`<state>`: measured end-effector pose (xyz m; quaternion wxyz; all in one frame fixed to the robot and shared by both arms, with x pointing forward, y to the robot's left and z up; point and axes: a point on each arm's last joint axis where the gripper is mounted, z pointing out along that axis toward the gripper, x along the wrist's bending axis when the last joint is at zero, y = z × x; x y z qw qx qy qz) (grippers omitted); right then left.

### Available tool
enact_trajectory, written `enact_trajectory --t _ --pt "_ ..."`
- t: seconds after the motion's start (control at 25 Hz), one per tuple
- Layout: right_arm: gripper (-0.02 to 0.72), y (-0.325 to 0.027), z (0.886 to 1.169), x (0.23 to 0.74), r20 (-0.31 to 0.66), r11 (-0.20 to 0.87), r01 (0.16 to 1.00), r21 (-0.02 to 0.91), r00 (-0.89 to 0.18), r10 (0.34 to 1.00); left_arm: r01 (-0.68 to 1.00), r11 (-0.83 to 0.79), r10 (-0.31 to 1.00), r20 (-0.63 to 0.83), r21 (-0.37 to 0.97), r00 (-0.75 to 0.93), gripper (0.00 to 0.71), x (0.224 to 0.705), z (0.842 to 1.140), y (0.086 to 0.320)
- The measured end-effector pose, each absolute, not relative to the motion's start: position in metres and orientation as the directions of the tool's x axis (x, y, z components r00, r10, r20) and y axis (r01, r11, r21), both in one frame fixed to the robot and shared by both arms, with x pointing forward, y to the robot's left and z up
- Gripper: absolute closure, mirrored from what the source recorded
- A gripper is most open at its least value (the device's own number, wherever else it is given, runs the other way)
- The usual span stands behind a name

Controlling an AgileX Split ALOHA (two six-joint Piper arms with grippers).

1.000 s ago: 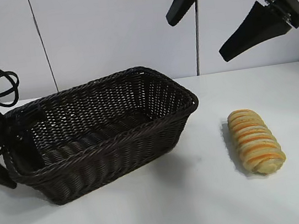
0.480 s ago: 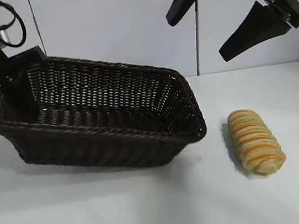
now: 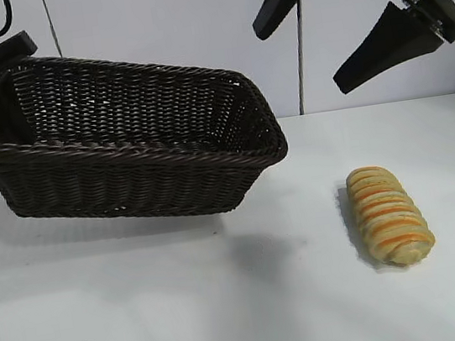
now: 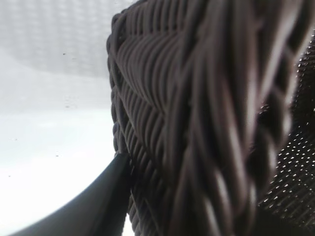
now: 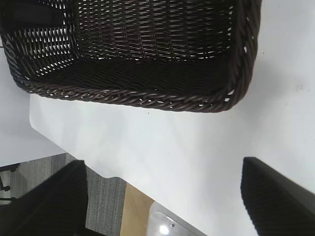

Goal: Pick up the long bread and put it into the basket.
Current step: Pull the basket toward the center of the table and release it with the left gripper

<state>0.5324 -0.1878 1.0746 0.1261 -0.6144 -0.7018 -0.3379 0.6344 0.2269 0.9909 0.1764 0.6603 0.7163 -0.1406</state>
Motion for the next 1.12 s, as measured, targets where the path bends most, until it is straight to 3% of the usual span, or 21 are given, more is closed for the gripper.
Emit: enact_trajectory --t 0.24,0.44,0.6,0.72,1.12 --pt "0.125 -0.188 1.074 0.532 0.593 0.021 0.949 0.314 -0.214 0.776 0.992 0.115 0.896 -0.435 0.049 -0.083 0.441 0.643 0.977 0.227" --pt "0.125 -0.188 1.074 0.532 0.591 0.023 0.949 0.315 -0.215 0.778 0.987 0.148 0.896 -0.430 0.057 -0.109 0.441 0.646 0.975 0.241" --pt "0.125 -0.188 1.074 0.532 0.591 0.023 0.949 0.315 -0.215 0.778 0.987 0.160 0.904 -0.401 0.006 -0.145 0.444 0.644 0.954 0.252" --pt "0.125 -0.188 1.074 0.532 0.591 0.023 0.949 0.314 -0.215 0.778 0.987 0.158 0.899 -0.413 -0.008 -0.147 0.444 0.642 0.941 0.250" --pt "0.125 -0.188 1.075 0.533 0.589 0.015 0.946 0.324 -0.214 0.780 0.997 0.080 0.895 -0.443 0.019 -0.063 0.445 0.641 0.940 0.240"
